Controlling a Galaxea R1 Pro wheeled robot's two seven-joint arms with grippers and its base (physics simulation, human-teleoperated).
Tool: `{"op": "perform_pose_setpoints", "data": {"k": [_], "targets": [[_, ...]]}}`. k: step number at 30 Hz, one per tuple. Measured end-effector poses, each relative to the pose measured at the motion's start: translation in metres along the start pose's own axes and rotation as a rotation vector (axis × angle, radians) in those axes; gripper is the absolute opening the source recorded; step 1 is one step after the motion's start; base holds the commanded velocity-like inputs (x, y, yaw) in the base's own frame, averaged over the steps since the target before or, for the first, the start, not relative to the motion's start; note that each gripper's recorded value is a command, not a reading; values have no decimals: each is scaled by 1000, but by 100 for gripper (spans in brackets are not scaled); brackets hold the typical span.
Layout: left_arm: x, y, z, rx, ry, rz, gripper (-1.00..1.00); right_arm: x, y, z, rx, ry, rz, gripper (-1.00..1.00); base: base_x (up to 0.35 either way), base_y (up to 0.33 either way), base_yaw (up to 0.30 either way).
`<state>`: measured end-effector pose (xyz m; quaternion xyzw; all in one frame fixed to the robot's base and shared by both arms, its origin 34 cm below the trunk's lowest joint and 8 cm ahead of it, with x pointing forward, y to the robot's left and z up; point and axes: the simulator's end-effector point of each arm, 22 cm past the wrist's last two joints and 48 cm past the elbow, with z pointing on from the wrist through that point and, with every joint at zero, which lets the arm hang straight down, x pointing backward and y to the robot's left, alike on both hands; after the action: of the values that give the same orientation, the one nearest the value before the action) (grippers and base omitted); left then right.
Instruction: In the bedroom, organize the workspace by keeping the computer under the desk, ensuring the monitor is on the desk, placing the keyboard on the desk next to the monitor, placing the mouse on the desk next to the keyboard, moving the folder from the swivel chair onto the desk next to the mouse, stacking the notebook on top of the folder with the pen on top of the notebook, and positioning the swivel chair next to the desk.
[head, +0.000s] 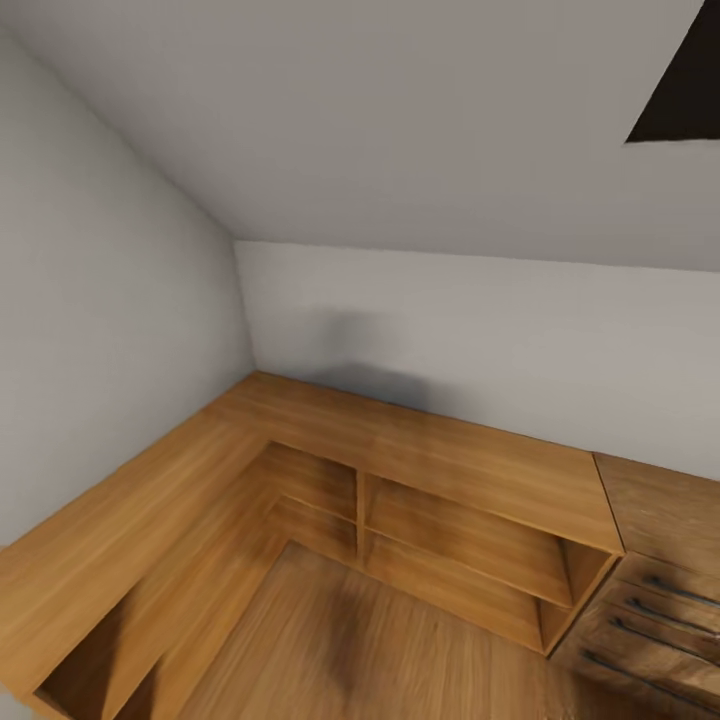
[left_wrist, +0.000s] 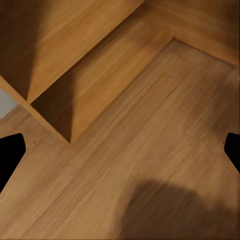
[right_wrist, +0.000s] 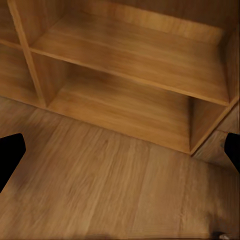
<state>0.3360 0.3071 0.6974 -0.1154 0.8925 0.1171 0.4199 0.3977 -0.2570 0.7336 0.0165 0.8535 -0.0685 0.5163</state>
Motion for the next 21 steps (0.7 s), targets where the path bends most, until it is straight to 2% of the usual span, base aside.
{"op": "perform_pose_setpoints", "data": {"k": [3,10,16,21], "targets": [[0,0,0,0,0,0,100,0,0,0,0,0,0,100,1,112,-292],[0,0,0,0,-1,0,100,0,0,0,-1,0,0,100,7,270,-291],[0,-1,0,1,-1,0,100,0,1,0,-3,0,0,100,181,252,-288],[0,-1,0,2,1,1,100,0,0,0,-3,0,-1,100,119,86,-288]]}}
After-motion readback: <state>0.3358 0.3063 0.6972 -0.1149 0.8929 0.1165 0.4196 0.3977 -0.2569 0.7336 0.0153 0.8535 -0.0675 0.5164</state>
